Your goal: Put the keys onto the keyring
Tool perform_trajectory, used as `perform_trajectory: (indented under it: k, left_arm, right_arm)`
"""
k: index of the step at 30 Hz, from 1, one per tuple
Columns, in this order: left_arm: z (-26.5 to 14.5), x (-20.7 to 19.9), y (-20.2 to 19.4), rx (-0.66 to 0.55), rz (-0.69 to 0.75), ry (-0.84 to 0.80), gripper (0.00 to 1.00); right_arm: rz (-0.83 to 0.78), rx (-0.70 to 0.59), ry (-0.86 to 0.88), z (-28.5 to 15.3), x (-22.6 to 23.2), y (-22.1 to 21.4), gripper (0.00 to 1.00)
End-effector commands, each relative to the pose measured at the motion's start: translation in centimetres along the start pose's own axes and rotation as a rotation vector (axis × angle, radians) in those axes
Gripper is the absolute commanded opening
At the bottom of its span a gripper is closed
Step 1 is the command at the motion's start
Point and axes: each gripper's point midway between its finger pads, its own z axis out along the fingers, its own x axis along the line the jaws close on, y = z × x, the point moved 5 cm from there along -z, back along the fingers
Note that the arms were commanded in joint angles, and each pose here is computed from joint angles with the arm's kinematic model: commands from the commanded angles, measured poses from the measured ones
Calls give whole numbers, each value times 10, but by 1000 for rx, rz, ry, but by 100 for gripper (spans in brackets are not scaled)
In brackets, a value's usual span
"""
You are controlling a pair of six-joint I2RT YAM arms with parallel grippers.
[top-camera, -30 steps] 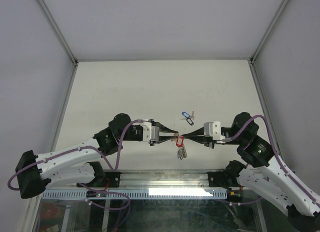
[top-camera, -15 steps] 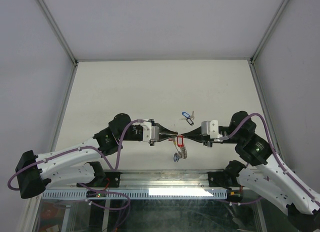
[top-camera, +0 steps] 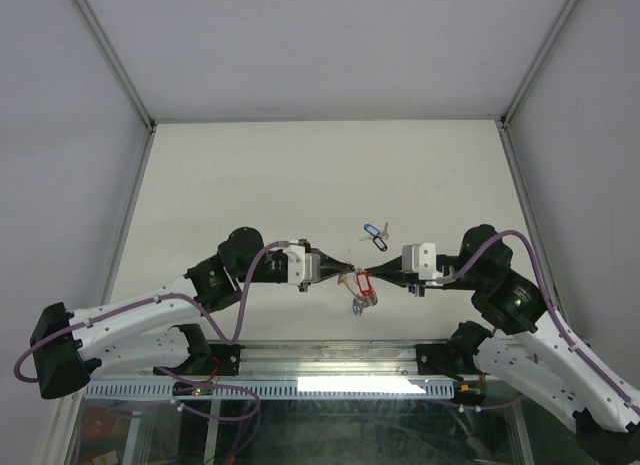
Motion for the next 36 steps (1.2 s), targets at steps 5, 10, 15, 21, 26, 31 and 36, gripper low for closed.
perform_trajectory:
  k: [5, 10, 15, 21, 26, 31, 36]
  left_arm:
    - [-6, 10, 23, -22, 76, 47, 0]
    - [-7, 10, 25, -26, 82, 50, 0]
    - [-8, 10, 26, -31, 100, 48, 0]
    - [-11, 7, 27, -47, 135, 32, 0]
    - [-12, 3, 28, -60, 152, 9, 0]
    - [-12, 0, 30, -73, 170, -15, 0]
    - [-14, -3, 32, -89, 187, -36, 0]
  right_arm:
    - [-94, -46, -72, -12, -11, 30, 0]
    - [-87, -16, -73, -12, -11, 23, 0]
    - [-74, 12, -89, -11, -13, 17, 0]
    - [-58, 46, -119, -13, -15, 10, 0]
    - [-36, 65, -138, -12, -17, 4, 1]
    - [-8, 76, -137, -9, -17, 0, 1]
    - [27, 72, -141, -5, -18, -5, 1]
